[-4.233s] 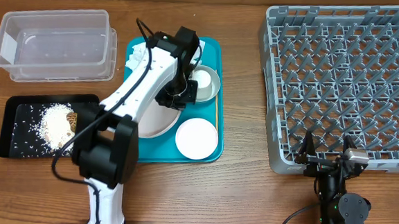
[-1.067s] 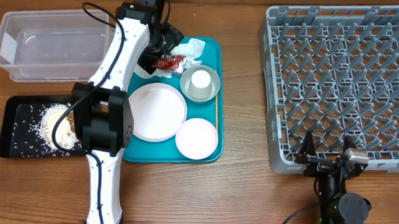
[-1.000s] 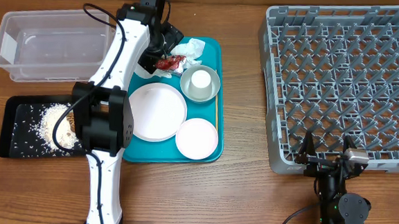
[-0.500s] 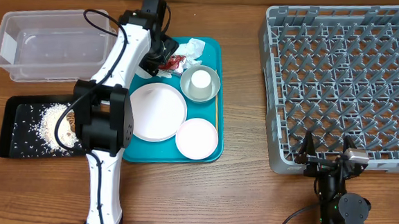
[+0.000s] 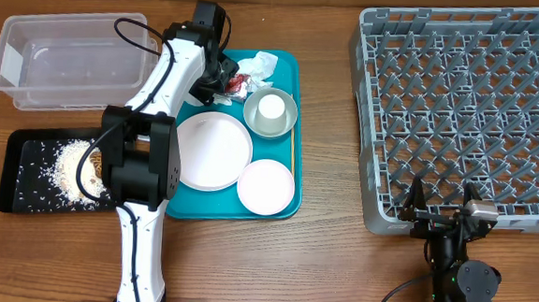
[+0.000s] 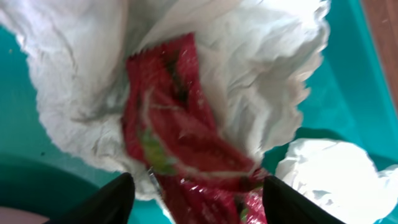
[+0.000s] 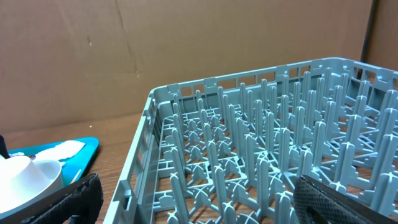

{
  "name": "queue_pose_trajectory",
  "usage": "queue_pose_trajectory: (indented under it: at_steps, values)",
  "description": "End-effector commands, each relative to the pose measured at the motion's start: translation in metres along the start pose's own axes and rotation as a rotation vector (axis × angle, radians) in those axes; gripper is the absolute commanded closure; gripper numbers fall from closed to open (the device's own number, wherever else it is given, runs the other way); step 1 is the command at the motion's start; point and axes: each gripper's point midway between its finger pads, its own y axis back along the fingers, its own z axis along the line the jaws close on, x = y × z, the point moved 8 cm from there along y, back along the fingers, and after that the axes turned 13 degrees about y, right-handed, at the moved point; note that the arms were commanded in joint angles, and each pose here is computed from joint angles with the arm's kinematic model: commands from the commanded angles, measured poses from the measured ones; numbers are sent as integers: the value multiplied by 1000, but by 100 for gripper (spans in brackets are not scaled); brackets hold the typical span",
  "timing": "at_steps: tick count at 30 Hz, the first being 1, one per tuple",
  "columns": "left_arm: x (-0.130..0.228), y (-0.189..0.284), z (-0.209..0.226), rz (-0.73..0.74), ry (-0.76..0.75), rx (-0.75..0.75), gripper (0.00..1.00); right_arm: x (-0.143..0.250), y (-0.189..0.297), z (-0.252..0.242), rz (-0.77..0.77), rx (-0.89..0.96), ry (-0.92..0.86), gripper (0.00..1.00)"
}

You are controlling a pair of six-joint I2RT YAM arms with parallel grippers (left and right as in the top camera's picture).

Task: Sort waste into correct bins and load items into the dishwasher
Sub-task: 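Grasp the red wrapper on the teal tray with the left gripper, then carry the red wrapper left and drop it into the clear bin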

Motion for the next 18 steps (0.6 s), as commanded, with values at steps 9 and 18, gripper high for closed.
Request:
queue_pose_trajectory:
  at_steps: [9,18]
  values:
    - [-2,-6,3,-24,-10,-16,77,2,0,1,-5,-2,4,0]
    - [8,10,-5,93,-37,35,96,2,0,1,-5,-2,4,0]
